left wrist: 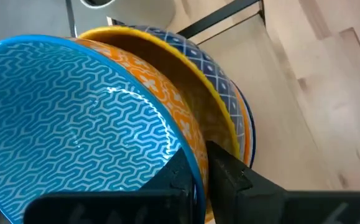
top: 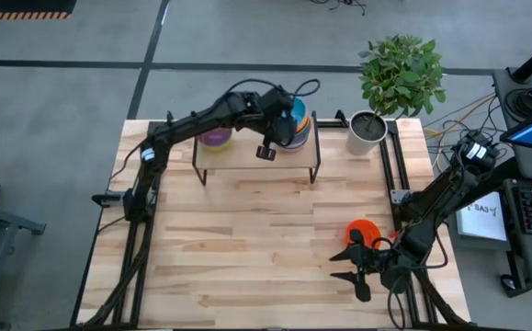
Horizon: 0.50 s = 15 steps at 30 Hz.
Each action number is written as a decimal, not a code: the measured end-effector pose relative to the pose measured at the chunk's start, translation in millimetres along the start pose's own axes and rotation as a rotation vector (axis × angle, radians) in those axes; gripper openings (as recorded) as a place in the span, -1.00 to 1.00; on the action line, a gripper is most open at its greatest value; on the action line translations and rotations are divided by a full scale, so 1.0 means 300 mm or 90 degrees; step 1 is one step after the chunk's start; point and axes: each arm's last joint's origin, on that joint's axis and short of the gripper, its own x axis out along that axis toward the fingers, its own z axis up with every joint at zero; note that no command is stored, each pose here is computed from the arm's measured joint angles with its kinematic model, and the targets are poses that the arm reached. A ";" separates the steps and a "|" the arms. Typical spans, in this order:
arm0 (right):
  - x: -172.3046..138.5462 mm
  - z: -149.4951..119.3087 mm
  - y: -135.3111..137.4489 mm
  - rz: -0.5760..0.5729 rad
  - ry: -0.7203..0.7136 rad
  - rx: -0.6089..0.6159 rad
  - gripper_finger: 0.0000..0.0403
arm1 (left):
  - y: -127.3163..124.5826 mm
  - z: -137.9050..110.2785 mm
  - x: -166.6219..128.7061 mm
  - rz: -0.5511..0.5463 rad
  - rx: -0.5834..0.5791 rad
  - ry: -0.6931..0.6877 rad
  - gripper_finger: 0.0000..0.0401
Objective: Place and stack bowls onto a shelf
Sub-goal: Stack the yellow bowl on the top of the blue bowl on the shelf
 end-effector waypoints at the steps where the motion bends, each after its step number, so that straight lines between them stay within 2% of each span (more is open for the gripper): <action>1: 0.000 0.000 0.000 -0.001 0.000 -0.001 -0.05 | 0.004 -0.004 0.001 0.001 -0.008 0.001 -0.96; 5: 0.000 0.000 0.000 -0.001 0.000 -0.007 -0.05 | 0.014 -0.014 0.003 0.003 -0.028 0.004 -0.90; 15: 0.000 0.000 0.000 -0.001 -0.001 -0.006 -0.05 | 0.009 -0.009 0.004 0.002 -0.030 0.003 -0.51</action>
